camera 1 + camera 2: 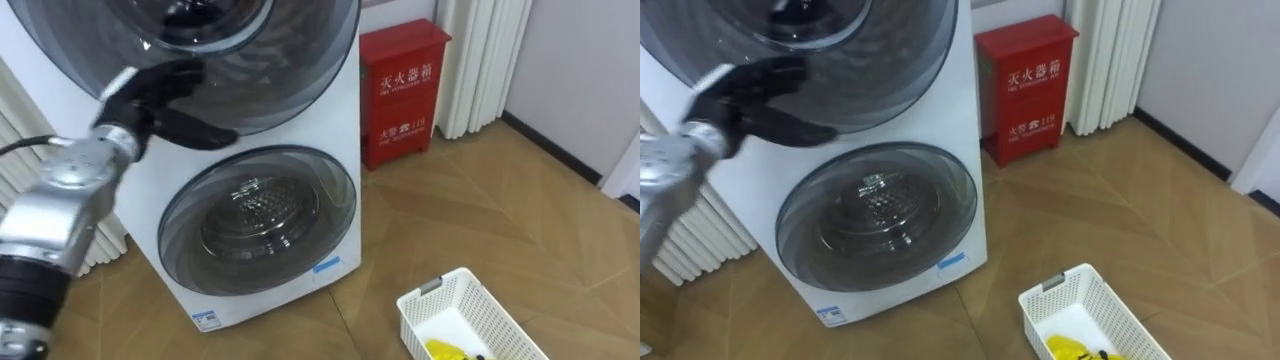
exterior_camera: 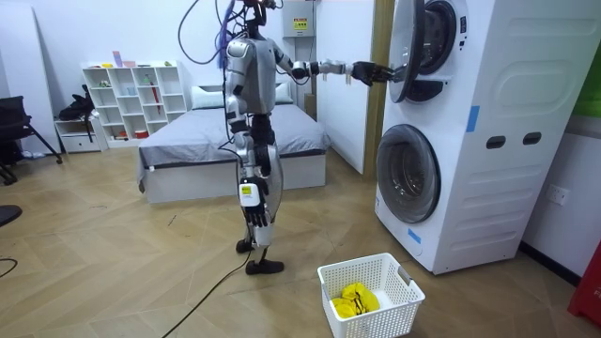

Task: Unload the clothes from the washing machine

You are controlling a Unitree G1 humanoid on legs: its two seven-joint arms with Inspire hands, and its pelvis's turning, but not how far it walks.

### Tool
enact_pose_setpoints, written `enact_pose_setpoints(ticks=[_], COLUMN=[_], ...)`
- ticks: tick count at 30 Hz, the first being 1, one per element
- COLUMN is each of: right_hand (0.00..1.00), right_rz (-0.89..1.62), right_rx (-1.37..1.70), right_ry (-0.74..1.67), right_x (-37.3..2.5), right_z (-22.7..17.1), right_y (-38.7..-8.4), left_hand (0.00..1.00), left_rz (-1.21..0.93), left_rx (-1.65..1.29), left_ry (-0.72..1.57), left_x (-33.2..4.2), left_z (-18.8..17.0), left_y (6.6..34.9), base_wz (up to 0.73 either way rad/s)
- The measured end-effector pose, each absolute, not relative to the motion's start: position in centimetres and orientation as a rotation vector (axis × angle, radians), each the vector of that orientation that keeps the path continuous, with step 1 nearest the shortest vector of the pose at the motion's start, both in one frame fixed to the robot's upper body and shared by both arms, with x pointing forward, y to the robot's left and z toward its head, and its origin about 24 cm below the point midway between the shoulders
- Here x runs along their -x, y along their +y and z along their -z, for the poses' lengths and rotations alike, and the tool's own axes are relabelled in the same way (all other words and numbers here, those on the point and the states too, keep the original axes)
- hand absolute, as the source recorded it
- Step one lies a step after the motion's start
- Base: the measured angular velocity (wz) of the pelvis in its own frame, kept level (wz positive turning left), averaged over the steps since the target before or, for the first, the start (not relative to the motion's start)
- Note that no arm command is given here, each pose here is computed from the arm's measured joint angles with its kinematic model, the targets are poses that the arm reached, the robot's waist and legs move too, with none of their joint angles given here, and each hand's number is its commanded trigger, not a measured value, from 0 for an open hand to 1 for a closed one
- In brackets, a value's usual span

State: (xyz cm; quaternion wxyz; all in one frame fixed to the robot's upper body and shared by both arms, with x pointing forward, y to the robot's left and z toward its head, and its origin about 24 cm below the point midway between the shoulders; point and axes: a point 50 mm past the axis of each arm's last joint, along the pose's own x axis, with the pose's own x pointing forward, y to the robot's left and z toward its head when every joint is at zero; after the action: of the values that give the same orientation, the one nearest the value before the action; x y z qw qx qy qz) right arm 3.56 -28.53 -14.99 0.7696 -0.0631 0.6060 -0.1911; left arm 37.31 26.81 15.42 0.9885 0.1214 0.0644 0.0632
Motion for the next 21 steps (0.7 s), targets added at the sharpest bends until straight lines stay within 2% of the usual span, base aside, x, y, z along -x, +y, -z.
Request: enact_pose_setpoints(ticks=[3, 8, 17, 21], right_hand=[0.00, 0.00, 0.00, 0.00], right_rz=[0.428, 0.419, 0.420, 0.380], right_rx=[0.160, 0.220, 0.249, 0.266], right_ry=[1.318, 1.385, 1.342, 1.355], right_x=[-2.5, -0.3, -1.6, -1.7], right_z=[14.6, 14.5, 14.1, 14.2], right_y=[-29.0, -29.3, -29.4, -29.1], left_hand=[0.00, 0.00, 0.00, 0.00], left_rz=[-0.237, -0.339, -0.367, -0.418], left_rx=[-0.173, -0.135, -0.100, -0.112], left_ry=[0.207, 0.244, 0.246, 0.320], left_x=[-36.5, -35.6, -35.5, -34.4], left_z=[-14.6, -14.5, -14.0, -11.4], left_y=[30.0, 32.5, 32.5, 33.0], base_wz=[-0.15, 0.07, 0.28, -0.23])
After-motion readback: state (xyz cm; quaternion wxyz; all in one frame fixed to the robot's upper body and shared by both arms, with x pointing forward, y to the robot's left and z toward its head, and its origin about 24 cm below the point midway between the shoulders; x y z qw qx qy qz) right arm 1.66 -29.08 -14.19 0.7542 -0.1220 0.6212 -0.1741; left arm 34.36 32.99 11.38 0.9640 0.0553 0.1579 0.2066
